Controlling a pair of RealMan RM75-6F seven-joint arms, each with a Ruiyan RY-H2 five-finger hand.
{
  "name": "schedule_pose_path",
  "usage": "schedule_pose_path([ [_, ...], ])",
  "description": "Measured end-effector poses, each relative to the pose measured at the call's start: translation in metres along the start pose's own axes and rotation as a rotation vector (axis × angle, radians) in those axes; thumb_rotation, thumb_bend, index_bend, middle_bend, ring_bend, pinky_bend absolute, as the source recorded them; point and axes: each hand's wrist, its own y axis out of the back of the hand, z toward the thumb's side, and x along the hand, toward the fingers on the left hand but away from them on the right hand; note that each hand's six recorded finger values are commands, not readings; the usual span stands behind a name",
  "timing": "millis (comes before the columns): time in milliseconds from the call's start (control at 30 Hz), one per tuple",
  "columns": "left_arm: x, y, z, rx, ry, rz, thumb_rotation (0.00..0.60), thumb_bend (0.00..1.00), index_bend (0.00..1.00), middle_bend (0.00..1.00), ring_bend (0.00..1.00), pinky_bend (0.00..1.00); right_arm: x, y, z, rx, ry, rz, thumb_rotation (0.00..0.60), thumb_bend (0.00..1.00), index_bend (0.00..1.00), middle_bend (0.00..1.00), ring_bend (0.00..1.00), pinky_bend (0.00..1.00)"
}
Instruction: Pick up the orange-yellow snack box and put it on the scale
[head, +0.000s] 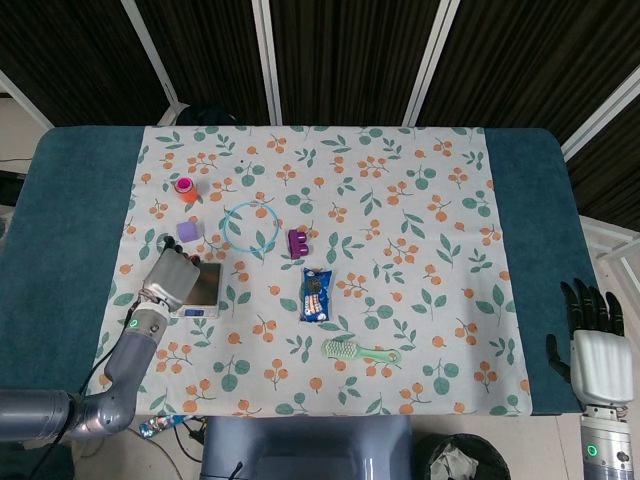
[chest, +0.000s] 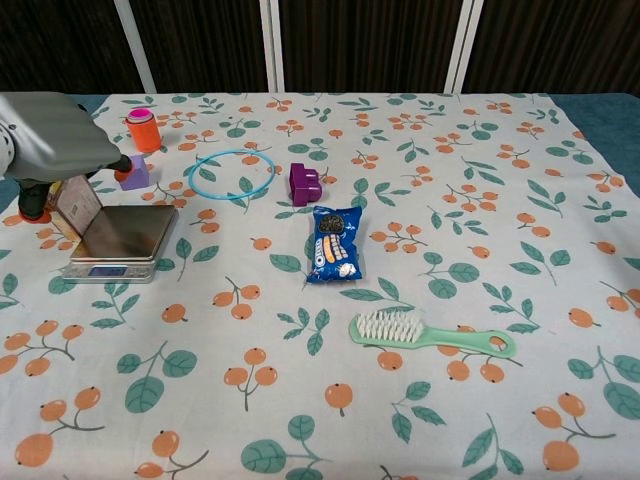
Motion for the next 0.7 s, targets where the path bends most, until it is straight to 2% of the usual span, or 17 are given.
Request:
schedule_pose_path([
  [233, 0.004, 0.012, 0.009, -0.022, 0.008, 0.006, 0.600, 0.42, 0.21, 0.69, 0.24, 0.18, 0.000, -0.002, 0.001, 0.002, 0.002, 0.006, 0.600, 0.51, 0.03, 0.07, 0.06, 0.03],
  [433, 0.008, 0.021, 0.020, -0.048, -0.001, -0.004, 0.600, 0.38, 0.21, 0.61, 0.24, 0.16, 0.000, -0.002, 0.000, 0.004, 0.000, 0.006, 0.600, 0.51, 0.03, 0.07, 0.06, 0.03],
  [533, 0.009, 0.024, 0.028, -0.054, -0.013, -0.009, 0.600, 0.31, 0.20, 0.54, 0.22, 0.13, -0.001, -0.002, 0.000, 0.004, -0.001, 0.006, 0.600, 0.51, 0.03, 0.07, 0.06, 0.03],
  [700, 0.010, 0.026, 0.036, -0.070, -0.022, -0.029, 0.600, 0.15, 0.14, 0.34, 0.12, 0.06, -0.001, -0.001, 0.000, 0.004, -0.001, 0.006, 0.600, 0.51, 0.03, 0.07, 0.06, 0.03],
])
